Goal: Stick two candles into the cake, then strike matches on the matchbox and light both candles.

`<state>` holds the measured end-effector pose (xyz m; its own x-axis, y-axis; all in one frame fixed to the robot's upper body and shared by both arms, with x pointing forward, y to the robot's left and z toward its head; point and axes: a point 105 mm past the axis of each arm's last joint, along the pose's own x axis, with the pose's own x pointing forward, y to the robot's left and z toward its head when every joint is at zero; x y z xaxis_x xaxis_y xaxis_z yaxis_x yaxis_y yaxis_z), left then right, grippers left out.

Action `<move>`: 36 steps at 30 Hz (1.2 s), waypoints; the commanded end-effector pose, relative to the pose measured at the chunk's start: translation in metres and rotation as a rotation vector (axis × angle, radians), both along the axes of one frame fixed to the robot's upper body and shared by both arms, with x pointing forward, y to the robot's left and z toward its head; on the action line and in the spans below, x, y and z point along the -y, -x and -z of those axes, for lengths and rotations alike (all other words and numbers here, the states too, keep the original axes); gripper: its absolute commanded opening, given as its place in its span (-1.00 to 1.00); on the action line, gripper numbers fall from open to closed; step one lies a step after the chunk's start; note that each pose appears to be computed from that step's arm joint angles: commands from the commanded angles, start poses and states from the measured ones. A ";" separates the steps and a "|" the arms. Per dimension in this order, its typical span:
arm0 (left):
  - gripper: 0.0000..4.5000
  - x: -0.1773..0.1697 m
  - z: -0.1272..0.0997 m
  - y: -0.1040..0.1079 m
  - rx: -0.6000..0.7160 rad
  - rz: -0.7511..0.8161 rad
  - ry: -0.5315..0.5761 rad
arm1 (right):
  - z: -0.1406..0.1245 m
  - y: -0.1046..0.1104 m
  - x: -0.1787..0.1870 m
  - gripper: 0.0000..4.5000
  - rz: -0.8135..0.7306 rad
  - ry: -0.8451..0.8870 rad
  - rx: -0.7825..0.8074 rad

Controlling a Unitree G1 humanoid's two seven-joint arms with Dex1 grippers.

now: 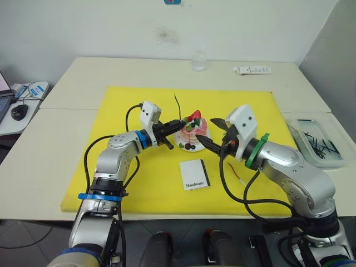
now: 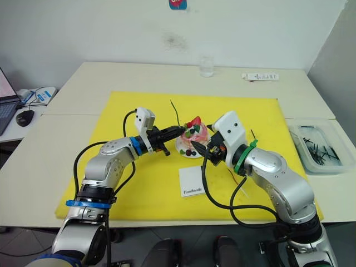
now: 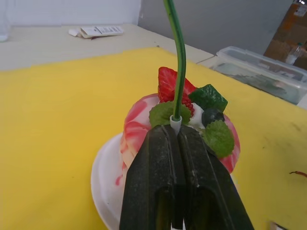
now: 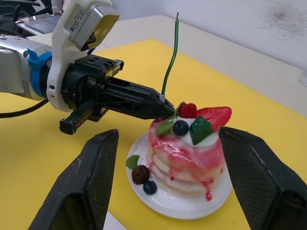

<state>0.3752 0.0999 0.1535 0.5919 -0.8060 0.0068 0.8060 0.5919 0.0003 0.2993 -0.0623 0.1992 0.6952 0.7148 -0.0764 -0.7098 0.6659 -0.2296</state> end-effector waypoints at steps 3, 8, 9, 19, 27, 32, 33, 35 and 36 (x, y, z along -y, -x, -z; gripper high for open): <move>-1.00 0.004 -0.003 0.002 0.060 0.000 -0.005 | -0.011 0.003 0.001 0.53 -0.002 -0.005 0.056; -1.00 0.004 -0.004 0.003 0.070 -0.007 -0.002 | -0.009 0.002 0.001 0.53 -0.002 0.004 0.055; -1.00 0.004 -0.005 0.002 0.071 -0.009 -0.001 | -0.009 0.002 0.001 0.53 -0.003 0.004 0.055; -0.08 0.001 -0.011 0.001 0.081 -0.023 0.004 | -0.009 0.001 0.000 0.55 -0.001 0.007 0.055; -0.08 -0.005 -0.019 0.003 0.093 -0.030 0.005 | -0.008 0.001 0.002 0.55 0.006 0.008 0.051; -0.08 -0.013 -0.022 0.010 0.091 -0.040 -0.013 | -0.002 0.001 0.011 0.55 0.021 0.019 0.032; -0.08 -0.014 -0.022 0.013 0.089 -0.033 -0.018 | -0.001 0.001 0.015 0.55 0.024 0.022 0.026; -0.08 -0.015 -0.021 0.020 0.083 -0.017 -0.033 | 0.002 0.002 0.022 0.55 0.030 0.027 0.014; -0.08 -0.016 -0.021 0.024 0.079 -0.009 -0.042 | 0.004 0.004 0.027 0.55 0.033 0.030 0.005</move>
<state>0.3591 0.1165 0.1564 0.6214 -0.7832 -0.0221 0.7831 0.6199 0.0495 0.2991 -0.0813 0.1828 0.7143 0.6853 -0.1418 -0.6970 0.6788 -0.2311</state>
